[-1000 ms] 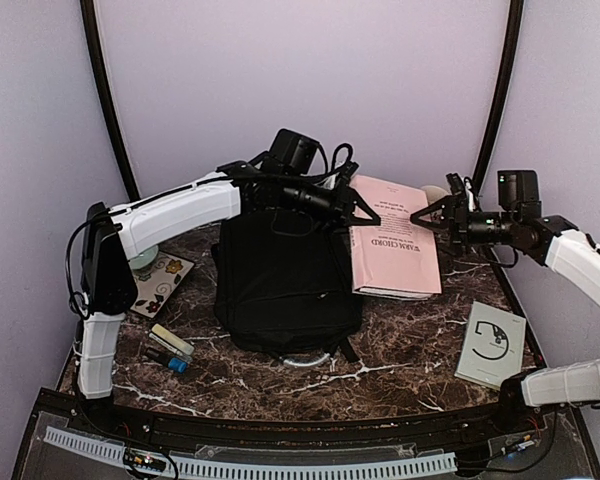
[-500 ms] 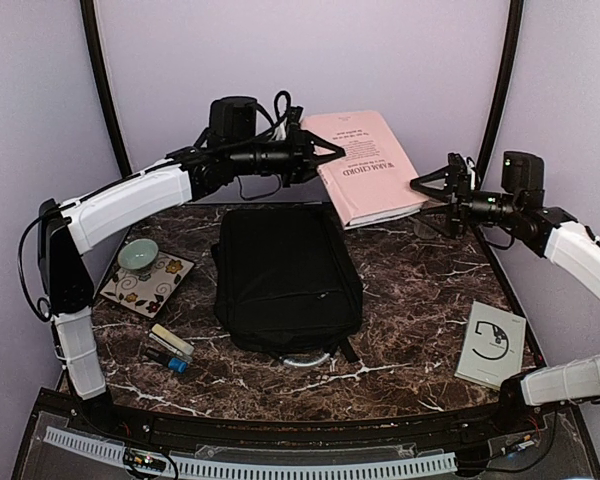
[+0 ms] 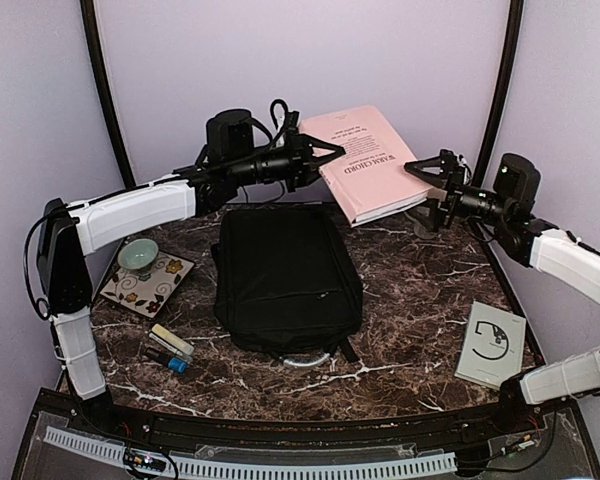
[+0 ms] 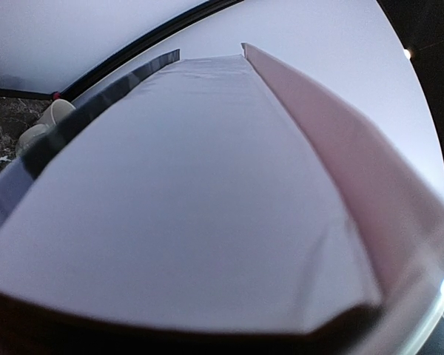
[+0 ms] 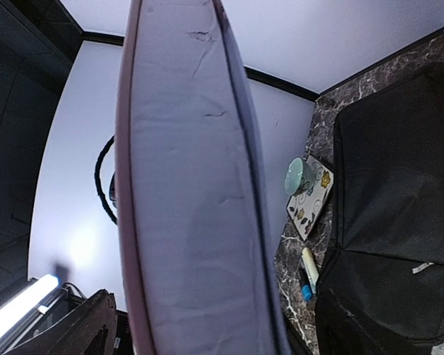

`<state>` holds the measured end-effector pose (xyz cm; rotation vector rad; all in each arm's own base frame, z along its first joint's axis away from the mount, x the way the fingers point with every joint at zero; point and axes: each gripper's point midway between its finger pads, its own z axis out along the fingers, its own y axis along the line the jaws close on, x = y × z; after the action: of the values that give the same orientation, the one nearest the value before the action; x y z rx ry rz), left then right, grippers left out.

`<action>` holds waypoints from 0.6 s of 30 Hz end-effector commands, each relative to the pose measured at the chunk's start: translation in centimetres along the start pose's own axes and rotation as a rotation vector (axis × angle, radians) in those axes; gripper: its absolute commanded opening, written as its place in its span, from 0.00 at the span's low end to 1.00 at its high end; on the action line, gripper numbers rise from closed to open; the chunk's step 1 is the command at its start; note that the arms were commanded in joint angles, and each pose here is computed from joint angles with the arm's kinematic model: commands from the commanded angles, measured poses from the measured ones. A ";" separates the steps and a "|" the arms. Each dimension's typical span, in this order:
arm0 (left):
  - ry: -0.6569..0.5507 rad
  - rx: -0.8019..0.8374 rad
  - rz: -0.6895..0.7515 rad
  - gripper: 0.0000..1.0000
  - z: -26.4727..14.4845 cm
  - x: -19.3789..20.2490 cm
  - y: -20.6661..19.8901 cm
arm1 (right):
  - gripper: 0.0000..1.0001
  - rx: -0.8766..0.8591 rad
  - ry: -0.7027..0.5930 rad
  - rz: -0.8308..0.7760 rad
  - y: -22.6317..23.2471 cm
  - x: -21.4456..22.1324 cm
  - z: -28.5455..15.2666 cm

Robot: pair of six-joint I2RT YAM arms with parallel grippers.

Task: Pack the student bag
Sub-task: Pass from the left arm to the right

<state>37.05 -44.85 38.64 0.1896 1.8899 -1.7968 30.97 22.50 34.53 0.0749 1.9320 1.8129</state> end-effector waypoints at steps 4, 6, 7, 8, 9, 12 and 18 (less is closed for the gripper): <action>-0.084 0.151 0.074 0.18 -2.7 -1.6 -6.8 | 0.71 -0.178 -0.014 -0.071 5.0 0.0 0.9; -0.095 0.144 0.069 0.18 -3.0 -1.7 -6.7 | 0.59 -0.192 -0.021 -0.063 5.3 0.1 0.8; -0.094 0.139 0.063 0.18 -3.0 -1.5 -6.5 | 0.54 -0.197 -0.026 -0.064 5.4 0.1 0.7; -0.092 0.138 0.060 0.18 -3.1 -1.4 -6.4 | 0.48 -0.202 -0.033 -0.066 5.5 0.1 0.6; -0.087 0.137 0.056 0.18 -3.1 -1.2 -6.3 | 0.43 -0.208 -0.038 -0.069 5.6 0.1 0.6; -0.072 0.123 0.047 0.20 -3.4 -0.5 -5.5 | 0.31 -0.223 -0.042 -0.080 6.1 0.2 0.5; -0.029 0.019 0.062 0.42 -4.7 1.7 -3.1 | 0.19 -0.218 -0.050 -0.104 7.1 0.1 0.3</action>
<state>34.93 -42.65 40.37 0.1588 1.8079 -1.8332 29.70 24.55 37.50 0.0111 1.8045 1.9523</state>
